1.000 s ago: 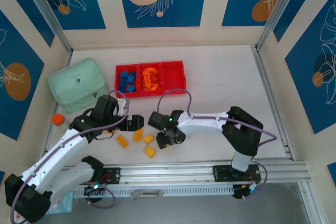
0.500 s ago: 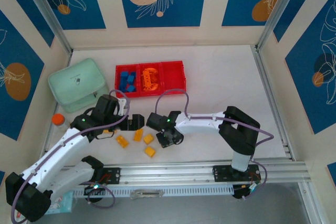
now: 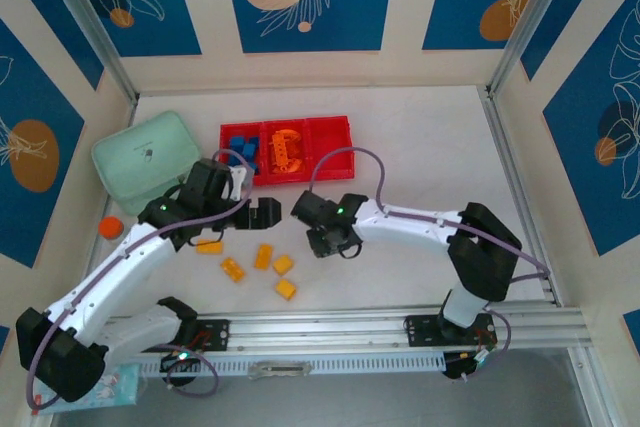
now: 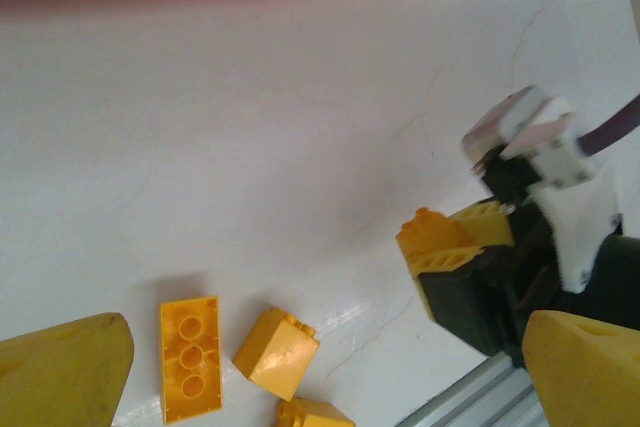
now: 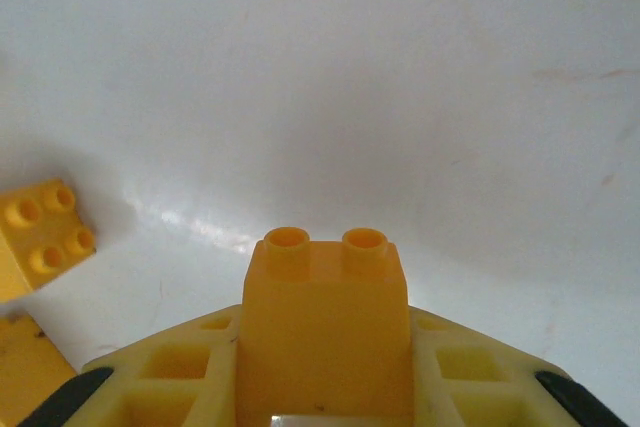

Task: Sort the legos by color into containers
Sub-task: Pick up the lego from the bottom-center of the table, then place the lego in the container.

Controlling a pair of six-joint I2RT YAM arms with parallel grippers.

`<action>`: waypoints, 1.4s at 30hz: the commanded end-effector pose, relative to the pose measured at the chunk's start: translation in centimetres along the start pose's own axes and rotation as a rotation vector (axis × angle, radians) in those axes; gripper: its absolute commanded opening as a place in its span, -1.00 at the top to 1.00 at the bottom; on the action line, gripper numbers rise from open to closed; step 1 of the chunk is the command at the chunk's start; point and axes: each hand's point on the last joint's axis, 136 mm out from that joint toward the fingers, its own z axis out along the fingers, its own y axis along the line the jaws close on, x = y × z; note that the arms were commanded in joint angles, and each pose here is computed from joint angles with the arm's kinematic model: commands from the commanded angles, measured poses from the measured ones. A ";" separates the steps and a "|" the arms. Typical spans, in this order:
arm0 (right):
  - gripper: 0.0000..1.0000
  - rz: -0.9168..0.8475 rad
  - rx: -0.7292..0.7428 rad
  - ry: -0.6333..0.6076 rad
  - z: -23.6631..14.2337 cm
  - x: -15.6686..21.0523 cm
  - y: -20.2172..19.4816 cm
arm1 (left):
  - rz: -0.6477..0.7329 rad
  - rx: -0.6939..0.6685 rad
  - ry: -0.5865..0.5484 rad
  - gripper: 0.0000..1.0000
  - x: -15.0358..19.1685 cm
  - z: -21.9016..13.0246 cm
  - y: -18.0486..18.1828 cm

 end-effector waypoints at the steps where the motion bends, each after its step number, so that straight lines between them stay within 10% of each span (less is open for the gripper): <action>1: 0.53 0.039 -0.012 -0.085 -2.2 -2.8 -1.4 | 0.029 -0.029 -0.035 -0.99 -1.7 -0.4 -0.4; 17: 0.53 0.150 -0.017 -0.315 -5.3 -16.9 -9.3 | 0.003 -0.106 -0.128 -0.99 -7.1 0.8 -0.6; 29: 0.48 0.114 0.058 -0.268 0.7 -24.7 -12.2 | -0.033 -0.155 -0.214 -0.99 -9.3 1.4 0.5; 42: -0.32 0.075 0.082 -0.286 -0.1 -26.2 -11.3 | -0.027 -0.132 -0.219 -0.99 -9.1 0.0 0.2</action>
